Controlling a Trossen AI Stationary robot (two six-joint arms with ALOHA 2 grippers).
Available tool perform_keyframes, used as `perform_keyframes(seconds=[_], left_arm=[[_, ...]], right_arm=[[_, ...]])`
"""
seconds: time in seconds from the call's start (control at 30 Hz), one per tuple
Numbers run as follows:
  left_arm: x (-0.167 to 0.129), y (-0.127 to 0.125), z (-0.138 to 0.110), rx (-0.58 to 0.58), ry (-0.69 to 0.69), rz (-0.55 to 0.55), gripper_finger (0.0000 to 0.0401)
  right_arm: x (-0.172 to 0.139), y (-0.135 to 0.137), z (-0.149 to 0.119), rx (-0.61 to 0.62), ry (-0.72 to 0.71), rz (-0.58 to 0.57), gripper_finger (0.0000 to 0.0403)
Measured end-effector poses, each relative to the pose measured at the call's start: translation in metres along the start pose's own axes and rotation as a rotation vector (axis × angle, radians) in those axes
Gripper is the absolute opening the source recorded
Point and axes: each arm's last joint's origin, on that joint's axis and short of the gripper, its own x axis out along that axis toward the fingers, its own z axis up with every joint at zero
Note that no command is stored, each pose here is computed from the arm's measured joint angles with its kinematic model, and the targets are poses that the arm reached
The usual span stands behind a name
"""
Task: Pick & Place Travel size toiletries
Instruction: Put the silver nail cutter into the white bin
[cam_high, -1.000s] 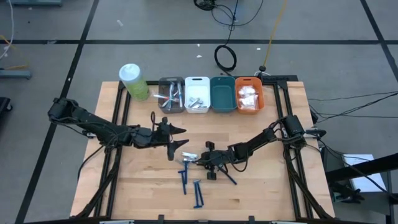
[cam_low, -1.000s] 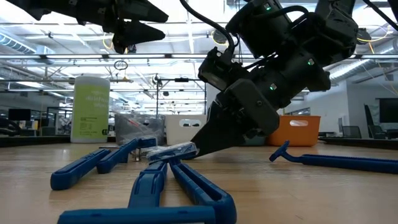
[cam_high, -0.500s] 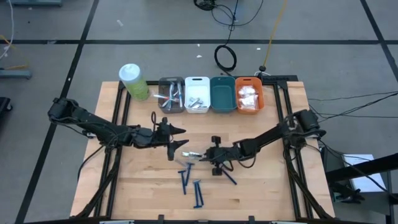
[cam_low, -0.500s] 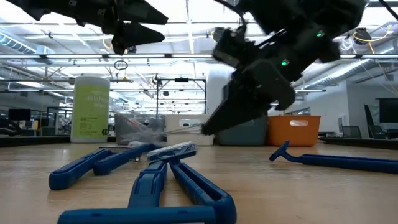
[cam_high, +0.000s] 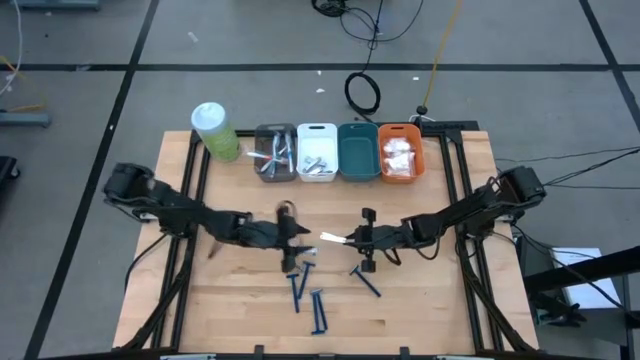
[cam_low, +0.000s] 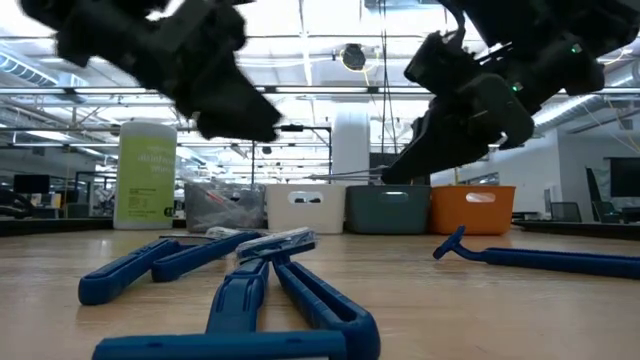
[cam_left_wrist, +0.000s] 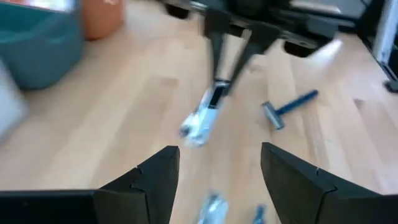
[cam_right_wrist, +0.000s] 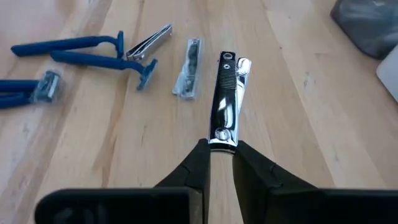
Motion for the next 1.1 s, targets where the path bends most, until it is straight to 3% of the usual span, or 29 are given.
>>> perform_keyframes(seconds=[0.27,0.53,1.1], left_arm=[[0.053,-0.011,0.018,0.085,0.255,0.009,0.0223],[0.082,-0.022,0.027,0.237,0.278,-0.024,0.0223],[0.1,-0.002,0.019,0.248,0.308,0.098,0.022]], right_arm=[[0.003,0.001,-0.002,-0.003,0.0,0.029,0.0037],[0.003,0.003,0.0,0.001,-0.014,0.08,0.0037],[0.003,0.003,0.001,0.003,-0.024,0.082,0.0038]])
